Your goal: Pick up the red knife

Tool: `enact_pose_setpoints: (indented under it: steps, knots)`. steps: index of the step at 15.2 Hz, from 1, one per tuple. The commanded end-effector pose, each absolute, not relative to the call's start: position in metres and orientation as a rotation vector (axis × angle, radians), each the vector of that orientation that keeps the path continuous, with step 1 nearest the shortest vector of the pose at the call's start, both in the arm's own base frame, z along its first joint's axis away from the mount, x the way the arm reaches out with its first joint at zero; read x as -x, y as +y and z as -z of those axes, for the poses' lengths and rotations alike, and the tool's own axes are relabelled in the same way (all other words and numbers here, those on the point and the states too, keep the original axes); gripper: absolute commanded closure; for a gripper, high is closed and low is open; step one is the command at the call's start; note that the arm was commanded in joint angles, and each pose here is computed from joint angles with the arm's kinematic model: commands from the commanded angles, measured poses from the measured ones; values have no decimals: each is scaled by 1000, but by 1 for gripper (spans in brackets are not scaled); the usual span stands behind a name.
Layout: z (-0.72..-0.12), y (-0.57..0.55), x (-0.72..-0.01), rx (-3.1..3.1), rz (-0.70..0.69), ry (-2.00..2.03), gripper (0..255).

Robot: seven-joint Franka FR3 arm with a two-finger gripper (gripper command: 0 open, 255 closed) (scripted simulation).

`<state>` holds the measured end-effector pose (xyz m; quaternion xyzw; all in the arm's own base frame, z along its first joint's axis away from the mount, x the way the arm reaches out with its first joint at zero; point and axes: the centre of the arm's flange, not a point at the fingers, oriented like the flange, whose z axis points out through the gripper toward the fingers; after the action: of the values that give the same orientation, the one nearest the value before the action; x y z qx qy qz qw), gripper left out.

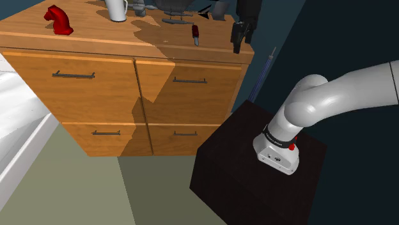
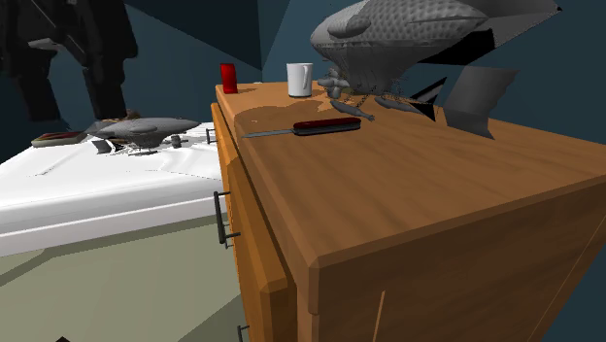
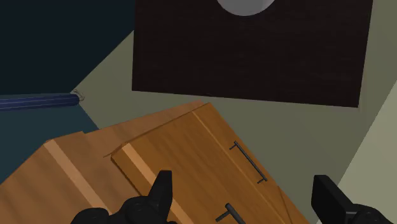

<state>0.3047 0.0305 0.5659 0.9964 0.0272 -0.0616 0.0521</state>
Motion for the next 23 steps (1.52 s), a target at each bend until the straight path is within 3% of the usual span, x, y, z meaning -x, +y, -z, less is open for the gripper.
enact_pose_setpoints:
  steps: [1,23]
  knots:
    - [-566,31,-305,-3030,187,83,0]
    - [-534,-63,-567,-3028,69,-812,0]
